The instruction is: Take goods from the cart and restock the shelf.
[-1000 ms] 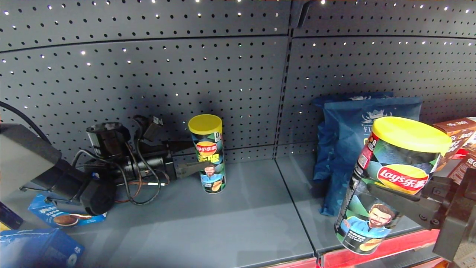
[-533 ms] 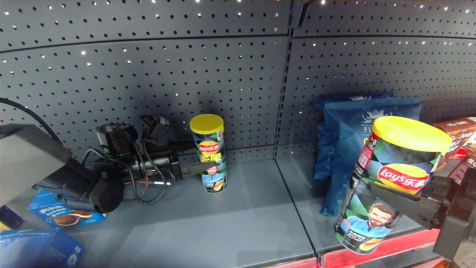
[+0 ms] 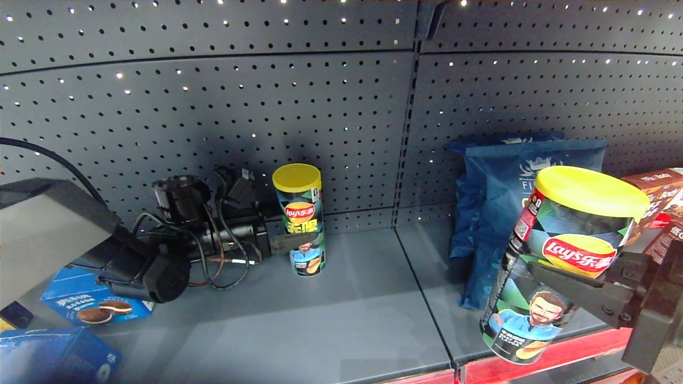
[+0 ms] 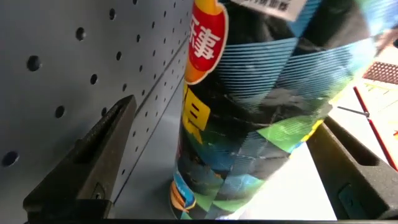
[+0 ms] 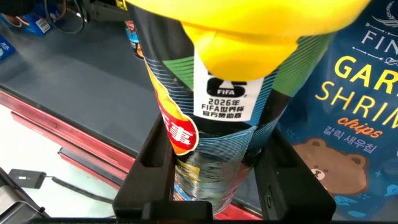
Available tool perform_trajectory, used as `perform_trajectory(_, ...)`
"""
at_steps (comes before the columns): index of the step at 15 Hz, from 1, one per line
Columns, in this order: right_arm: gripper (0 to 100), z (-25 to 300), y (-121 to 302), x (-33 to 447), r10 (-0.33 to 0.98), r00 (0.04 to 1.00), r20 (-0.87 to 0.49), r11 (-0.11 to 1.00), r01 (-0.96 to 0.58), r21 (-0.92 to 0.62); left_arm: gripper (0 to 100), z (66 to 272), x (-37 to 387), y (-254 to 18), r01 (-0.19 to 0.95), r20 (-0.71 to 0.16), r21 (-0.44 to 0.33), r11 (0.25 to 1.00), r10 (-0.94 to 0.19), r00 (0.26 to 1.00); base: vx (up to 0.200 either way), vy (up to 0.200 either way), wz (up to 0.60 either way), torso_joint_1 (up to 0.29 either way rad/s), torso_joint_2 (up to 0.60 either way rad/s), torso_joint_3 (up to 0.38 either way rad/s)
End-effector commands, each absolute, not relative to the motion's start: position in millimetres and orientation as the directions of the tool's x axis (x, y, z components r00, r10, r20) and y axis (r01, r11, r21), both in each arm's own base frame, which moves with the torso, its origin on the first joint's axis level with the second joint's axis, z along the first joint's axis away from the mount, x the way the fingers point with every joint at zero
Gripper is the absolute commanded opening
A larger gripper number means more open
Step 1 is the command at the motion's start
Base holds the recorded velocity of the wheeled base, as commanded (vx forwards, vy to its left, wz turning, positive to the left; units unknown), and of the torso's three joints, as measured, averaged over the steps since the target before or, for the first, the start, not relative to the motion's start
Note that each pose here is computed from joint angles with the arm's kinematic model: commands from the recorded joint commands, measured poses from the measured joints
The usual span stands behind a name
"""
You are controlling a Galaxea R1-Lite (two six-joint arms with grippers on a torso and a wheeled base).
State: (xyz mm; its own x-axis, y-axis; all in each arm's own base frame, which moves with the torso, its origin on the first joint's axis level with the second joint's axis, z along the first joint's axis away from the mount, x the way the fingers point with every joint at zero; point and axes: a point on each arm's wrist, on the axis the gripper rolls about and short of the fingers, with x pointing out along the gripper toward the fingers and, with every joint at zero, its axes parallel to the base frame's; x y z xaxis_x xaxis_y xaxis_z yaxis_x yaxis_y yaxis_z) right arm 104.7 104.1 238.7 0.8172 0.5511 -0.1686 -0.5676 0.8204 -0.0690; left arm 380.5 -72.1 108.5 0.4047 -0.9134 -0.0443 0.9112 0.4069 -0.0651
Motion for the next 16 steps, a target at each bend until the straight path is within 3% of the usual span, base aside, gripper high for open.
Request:
perform_trajectory(1, 0, 239, 104, 104, 0.551, 0.817, -0.167, 0.82, -0.568, -0.069, 100, 107, 382, -74, 0.912, -0.045, -0.065, 0.404, -0.915, 0.402, 0.0, 0.0, 0.0, 0.0, 0.0, 0.0)
perform_trajectory(9, 0, 240, 100, 103, 0.546, 0.823, -0.157, 0.825, -0.561, -0.065, 100, 104, 389, -88, 0.919, -0.039, -0.067, 0.389, -0.921, 0.387, 0.0, 0.0, 0.0, 0.0, 0.0, 0.0)
perform_trajectory(10, 0, 239, 100, 103, 0.545, 0.823, -0.161, 0.826, -0.56, -0.066, 0, 104, 390, -87, 0.917, -0.038, -0.064, 0.393, -0.919, 0.391, 0.0, 0.0, 0.0, 0.0, 0.0, 0.0)
perform_trajectory(16, 0, 238, 100, 102, 0.544, 0.823, -0.164, 0.826, -0.56, -0.065, 0, 109, 378, -91, 0.917, -0.044, -0.076, 0.392, -0.92, 0.389, 0.0, 0.0, 0.0, 0.0, 0.0, 0.0)
